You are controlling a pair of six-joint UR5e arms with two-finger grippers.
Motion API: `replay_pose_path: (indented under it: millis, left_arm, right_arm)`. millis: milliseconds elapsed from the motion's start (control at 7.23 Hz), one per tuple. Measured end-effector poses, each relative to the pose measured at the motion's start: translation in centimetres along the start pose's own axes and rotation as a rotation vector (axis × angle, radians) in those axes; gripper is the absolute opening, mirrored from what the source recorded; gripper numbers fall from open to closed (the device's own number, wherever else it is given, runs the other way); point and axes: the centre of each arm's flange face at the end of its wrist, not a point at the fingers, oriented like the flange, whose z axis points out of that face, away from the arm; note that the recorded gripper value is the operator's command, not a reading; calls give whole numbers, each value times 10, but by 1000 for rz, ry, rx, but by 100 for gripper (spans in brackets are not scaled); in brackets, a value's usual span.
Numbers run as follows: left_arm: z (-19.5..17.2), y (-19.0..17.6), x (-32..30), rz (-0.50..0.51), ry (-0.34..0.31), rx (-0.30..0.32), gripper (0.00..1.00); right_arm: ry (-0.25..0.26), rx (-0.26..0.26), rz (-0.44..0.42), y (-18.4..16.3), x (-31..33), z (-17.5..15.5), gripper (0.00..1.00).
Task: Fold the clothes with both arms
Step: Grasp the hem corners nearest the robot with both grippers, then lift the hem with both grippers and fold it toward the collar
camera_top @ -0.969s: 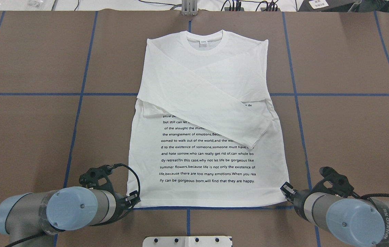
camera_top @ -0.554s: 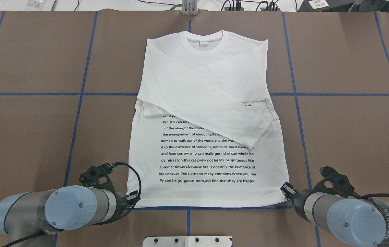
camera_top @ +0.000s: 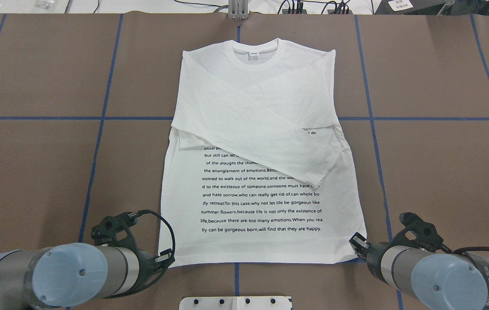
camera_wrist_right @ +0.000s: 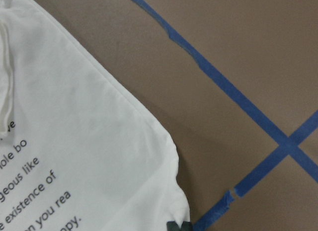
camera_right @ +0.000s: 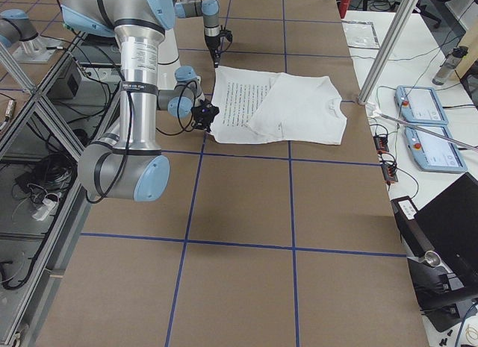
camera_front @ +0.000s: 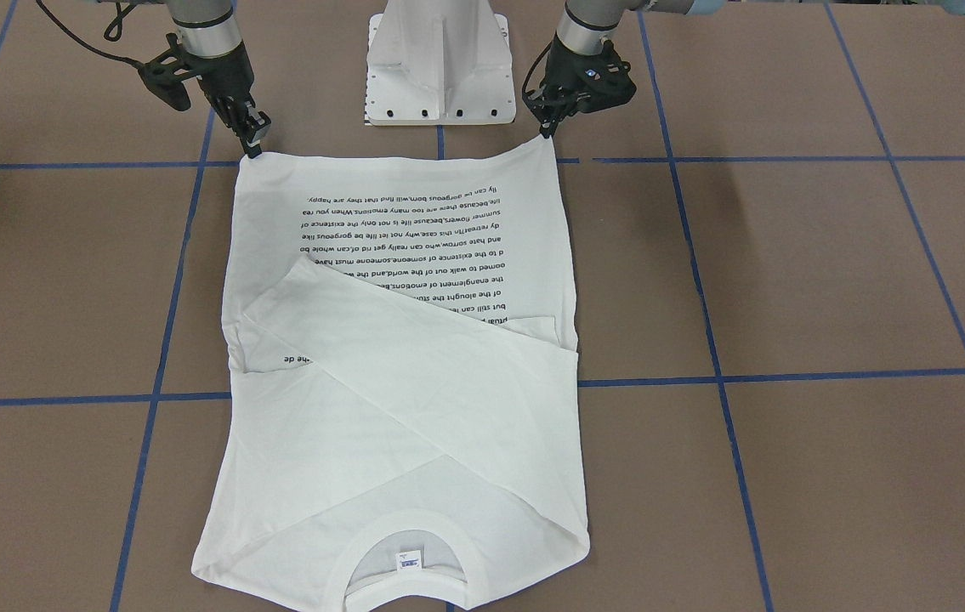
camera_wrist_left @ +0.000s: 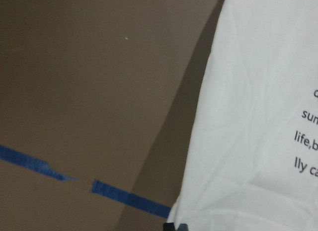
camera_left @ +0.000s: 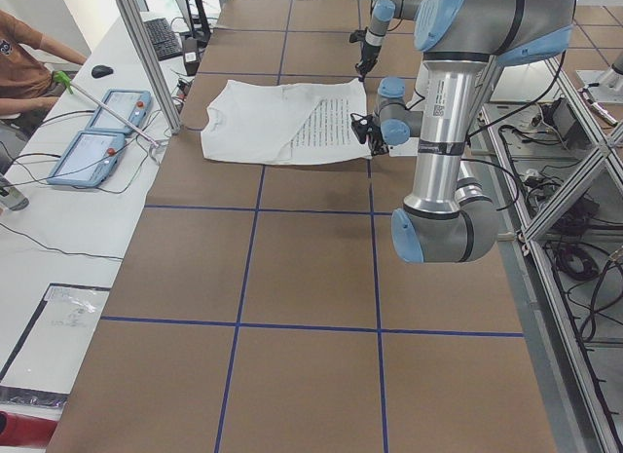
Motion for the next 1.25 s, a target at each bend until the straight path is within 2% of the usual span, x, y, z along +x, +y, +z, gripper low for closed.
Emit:
replay_pose_path:
  millis: [415,692,969,1107,1246]
  left_arm:
    - [-26,38,-18,-51,-11,-56,0]
    - [-53,33,-13,-73,35,-59,0]
    - [-95,-16,10,-70,136,16,0]
    - [-107,-48,25,-20,176,83,0]
    - [-107,-84,44,34,187,160,0]
  right_arm:
    - [-22,-76,-33,29,1,-25,0]
    - [-60,-108,-23,30,-8,-55,0]
    - [-90,-39,38,-10,-37,-89,0]
    - [-94,-4,34,-35,-61,-96,0]
    - [-94,28,-6,-64,-95,-91,0]
